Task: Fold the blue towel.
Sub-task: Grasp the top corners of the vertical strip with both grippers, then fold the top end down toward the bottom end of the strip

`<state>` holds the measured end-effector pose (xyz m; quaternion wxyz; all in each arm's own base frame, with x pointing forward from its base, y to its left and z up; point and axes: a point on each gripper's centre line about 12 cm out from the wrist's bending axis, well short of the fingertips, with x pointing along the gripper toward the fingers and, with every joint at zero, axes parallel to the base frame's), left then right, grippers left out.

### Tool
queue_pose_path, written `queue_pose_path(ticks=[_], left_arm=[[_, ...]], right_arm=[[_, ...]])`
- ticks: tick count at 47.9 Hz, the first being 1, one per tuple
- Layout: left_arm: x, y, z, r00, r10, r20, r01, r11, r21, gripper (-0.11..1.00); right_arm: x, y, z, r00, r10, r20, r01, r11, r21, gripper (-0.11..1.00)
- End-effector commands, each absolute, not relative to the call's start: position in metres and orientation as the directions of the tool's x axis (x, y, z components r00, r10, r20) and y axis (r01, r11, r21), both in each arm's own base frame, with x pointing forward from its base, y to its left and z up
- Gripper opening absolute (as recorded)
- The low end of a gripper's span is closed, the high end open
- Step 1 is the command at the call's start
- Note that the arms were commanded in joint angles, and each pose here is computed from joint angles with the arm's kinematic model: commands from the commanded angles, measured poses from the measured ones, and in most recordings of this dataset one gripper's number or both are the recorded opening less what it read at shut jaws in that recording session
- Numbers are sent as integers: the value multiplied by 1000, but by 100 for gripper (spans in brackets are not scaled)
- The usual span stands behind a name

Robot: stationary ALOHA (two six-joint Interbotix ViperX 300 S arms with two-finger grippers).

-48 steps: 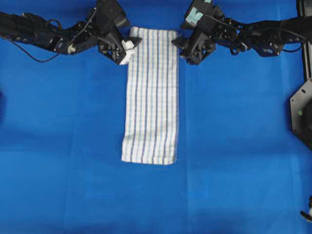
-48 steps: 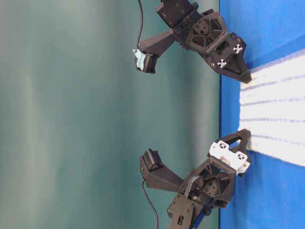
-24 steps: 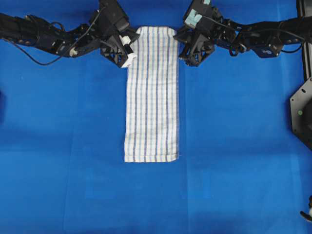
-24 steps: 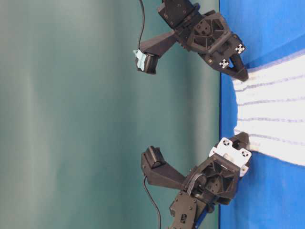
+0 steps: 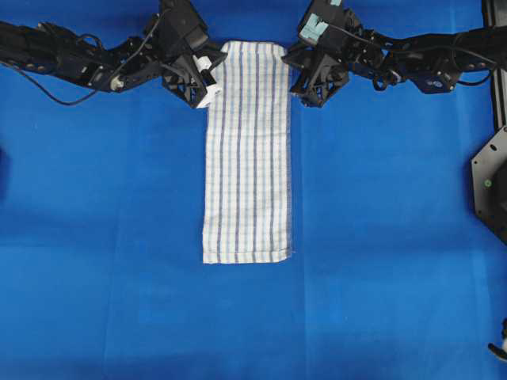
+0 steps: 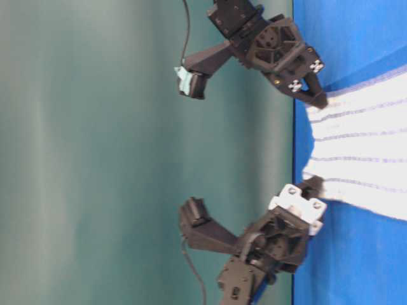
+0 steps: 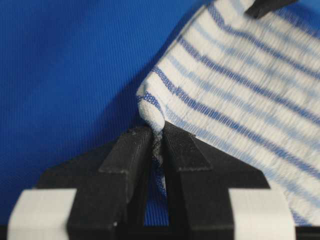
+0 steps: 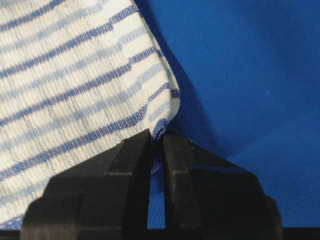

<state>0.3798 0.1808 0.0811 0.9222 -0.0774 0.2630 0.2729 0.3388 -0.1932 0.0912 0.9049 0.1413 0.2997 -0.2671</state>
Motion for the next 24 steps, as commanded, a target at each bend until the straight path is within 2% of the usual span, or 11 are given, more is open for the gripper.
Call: queue_pose_path(ticks=[1, 16, 24], left_arm=[[383, 184, 108, 742, 477, -470, -534, 845, 15, 4], [381, 179, 110, 739, 455, -498, -508, 861, 33, 4], [383, 158, 122, 764, 415, -494, -464, 885, 26, 4]], right_arm=[[344, -198, 117, 713, -422, -560, 563, 821, 98, 8], [341, -197, 121, 709, -422, -565, 567, 817, 102, 8], [337, -181, 130, 724, -401, -561, 547, 829, 114, 8]])
